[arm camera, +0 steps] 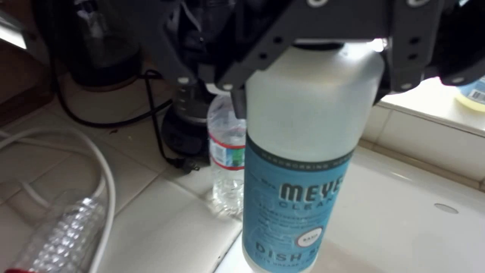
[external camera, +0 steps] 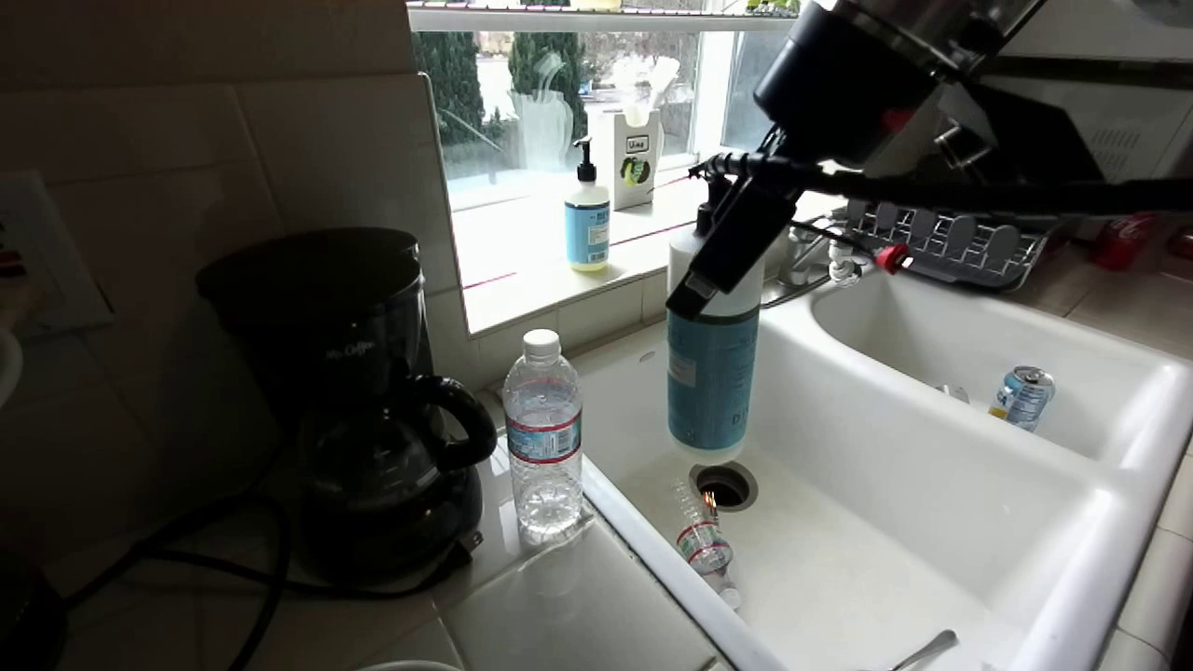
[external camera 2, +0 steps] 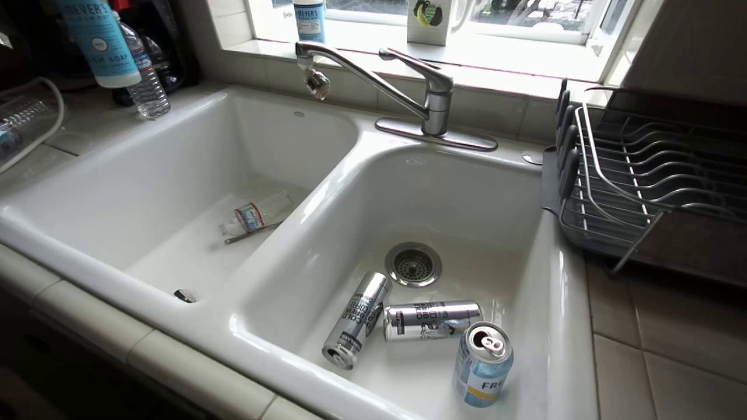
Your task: Remove the right bottle from the window sill
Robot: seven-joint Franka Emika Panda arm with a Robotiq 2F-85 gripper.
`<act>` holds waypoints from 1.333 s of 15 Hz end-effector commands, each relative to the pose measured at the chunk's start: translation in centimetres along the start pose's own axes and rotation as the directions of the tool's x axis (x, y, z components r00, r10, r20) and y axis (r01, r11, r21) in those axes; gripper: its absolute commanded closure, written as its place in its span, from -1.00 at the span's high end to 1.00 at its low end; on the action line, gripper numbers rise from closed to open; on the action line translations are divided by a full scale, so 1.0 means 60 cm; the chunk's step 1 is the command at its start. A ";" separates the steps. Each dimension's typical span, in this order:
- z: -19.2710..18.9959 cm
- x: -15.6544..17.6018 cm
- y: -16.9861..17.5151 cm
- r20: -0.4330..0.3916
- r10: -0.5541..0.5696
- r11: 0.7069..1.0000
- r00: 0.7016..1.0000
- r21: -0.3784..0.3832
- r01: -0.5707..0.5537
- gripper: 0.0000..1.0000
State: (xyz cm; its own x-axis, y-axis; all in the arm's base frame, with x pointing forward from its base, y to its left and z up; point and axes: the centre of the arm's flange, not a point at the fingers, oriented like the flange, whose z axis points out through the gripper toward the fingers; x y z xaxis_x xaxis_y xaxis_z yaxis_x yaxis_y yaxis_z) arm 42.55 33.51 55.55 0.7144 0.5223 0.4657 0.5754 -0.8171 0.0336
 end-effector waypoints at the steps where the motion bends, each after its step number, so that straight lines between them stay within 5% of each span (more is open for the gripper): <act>1: -0.013 -0.071 -0.055 -0.031 -0.083 0.996 0.996 0.042 0.084 -0.21; 16: 0.059 -0.044 -0.042 -0.043 -0.237 0.966 0.971 0.092 0.240 -0.21; 17: 0.063 -0.042 -0.041 -0.041 -0.237 0.966 0.971 0.094 0.240 0.29; 20: 0.063 -0.042 -0.040 -0.041 -0.237 0.966 0.971 0.093 0.240 0.29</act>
State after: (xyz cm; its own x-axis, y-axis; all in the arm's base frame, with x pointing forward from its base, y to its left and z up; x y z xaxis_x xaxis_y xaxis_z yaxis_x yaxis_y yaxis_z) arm 40.86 35.07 50.93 0.5410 0.6907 0.4799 0.7645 -0.6416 0.0617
